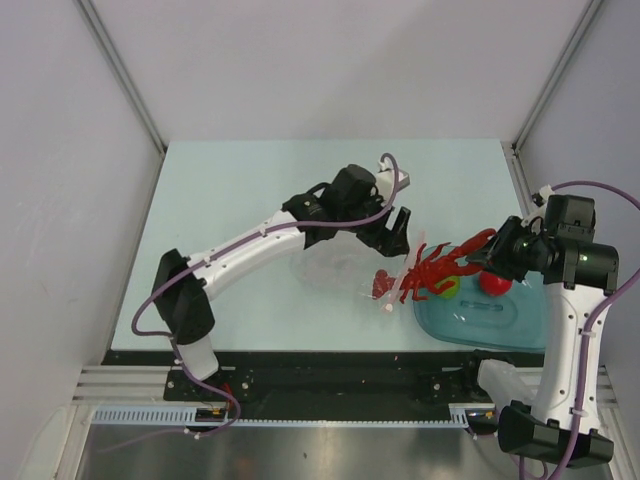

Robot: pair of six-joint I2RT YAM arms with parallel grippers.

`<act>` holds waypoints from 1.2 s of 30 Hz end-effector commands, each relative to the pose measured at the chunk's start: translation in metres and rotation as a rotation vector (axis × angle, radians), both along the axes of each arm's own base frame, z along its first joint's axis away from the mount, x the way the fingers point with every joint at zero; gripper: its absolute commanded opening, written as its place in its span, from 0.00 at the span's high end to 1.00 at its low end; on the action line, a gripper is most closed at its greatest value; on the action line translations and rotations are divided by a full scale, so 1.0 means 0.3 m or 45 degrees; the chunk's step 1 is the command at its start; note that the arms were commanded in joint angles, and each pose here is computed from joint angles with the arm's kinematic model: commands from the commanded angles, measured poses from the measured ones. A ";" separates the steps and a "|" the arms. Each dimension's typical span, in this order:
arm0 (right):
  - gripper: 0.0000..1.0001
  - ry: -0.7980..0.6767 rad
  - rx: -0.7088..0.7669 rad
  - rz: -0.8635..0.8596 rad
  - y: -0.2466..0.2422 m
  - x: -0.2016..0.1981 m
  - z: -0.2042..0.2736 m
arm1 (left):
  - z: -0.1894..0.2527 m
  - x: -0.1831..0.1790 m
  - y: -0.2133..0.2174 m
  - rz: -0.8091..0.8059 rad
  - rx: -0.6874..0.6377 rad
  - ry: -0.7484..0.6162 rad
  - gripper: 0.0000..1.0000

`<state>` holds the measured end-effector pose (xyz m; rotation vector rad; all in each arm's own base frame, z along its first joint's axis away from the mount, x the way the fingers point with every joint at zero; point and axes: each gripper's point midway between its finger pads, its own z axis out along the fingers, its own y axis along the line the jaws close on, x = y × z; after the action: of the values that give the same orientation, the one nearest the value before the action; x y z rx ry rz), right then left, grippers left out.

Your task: Open the zip-top bag and remove the fake food

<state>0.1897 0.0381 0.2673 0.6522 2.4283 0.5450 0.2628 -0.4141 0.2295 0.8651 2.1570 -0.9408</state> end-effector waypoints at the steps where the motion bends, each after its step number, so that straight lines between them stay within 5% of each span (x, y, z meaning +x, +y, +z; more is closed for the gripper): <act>1: 1.00 -0.120 0.055 0.038 0.034 0.017 0.076 | 0.007 -0.008 -0.048 -0.033 0.038 -0.012 0.16; 12: 1.00 -0.175 0.153 0.047 0.062 0.080 0.108 | 0.019 -0.016 -0.014 -0.003 0.060 -0.117 0.17; 26: 1.00 -0.234 0.180 0.128 0.117 0.082 0.116 | -0.087 0.063 -0.063 0.081 0.182 -0.046 0.20; 31: 1.00 -0.243 0.174 0.133 0.123 0.073 0.117 | -0.126 0.059 -0.058 0.078 0.188 -0.014 0.52; 36: 1.00 -0.249 0.189 0.121 0.125 0.071 0.123 | -0.145 0.048 -0.045 0.060 0.160 0.007 0.60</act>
<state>0.2090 0.0651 0.2845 0.5599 2.3354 0.7104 0.2794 -0.4272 0.1830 0.8697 2.2703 -0.7397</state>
